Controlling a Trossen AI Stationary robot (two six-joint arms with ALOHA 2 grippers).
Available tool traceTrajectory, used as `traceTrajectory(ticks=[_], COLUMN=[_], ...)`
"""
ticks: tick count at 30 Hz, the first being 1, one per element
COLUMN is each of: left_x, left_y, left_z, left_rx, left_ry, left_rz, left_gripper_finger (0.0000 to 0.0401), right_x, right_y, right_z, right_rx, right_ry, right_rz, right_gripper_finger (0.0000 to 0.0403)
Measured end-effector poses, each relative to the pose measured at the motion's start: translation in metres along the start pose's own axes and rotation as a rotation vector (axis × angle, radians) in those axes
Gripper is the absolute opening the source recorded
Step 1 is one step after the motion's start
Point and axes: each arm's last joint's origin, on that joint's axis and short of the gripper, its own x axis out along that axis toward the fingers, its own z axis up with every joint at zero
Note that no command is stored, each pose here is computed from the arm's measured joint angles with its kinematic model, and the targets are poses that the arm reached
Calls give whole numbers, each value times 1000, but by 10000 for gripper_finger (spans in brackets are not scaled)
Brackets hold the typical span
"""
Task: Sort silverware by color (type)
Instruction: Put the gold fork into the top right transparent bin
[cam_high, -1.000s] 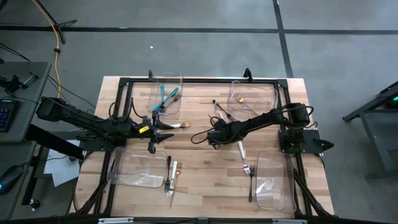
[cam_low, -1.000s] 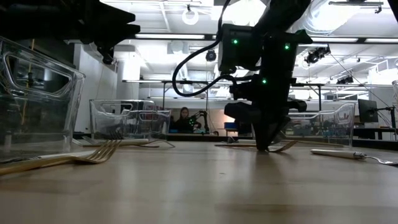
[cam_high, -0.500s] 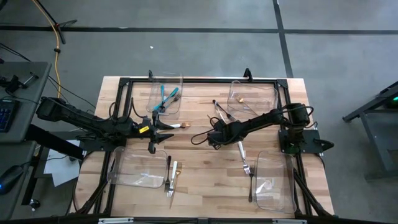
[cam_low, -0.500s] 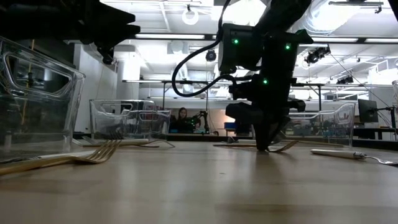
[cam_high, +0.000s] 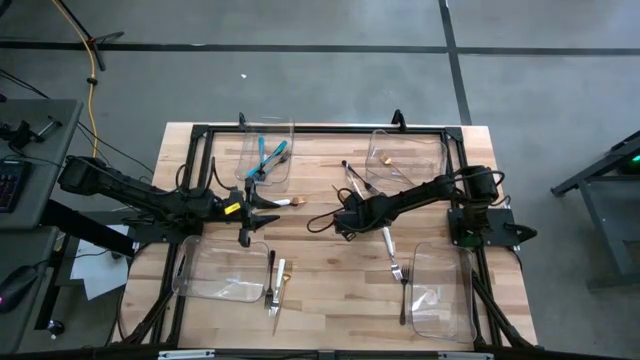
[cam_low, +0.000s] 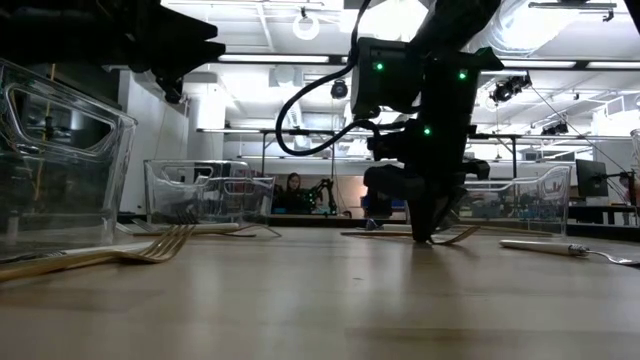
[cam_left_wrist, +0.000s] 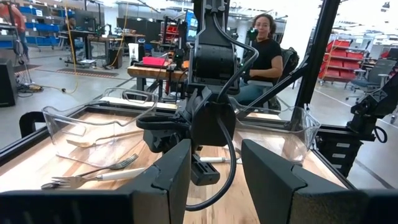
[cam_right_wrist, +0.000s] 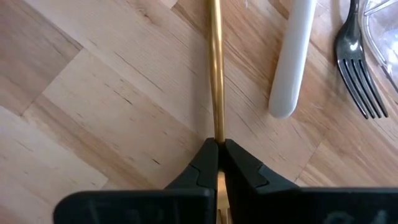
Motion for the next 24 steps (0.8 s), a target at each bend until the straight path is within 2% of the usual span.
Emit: traceTrajectory(ticks=[24], left_x=[0], left_y=[0], left_z=[0], left_rx=[-16], left_ry=[1], left_rz=[0], left_gripper_finger=[134], right_x=[-5], right_y=[6], right_z=[-7], right_rx=[-68], right_ry=[-29], right_rz=[3], right_gripper_finger=[3])
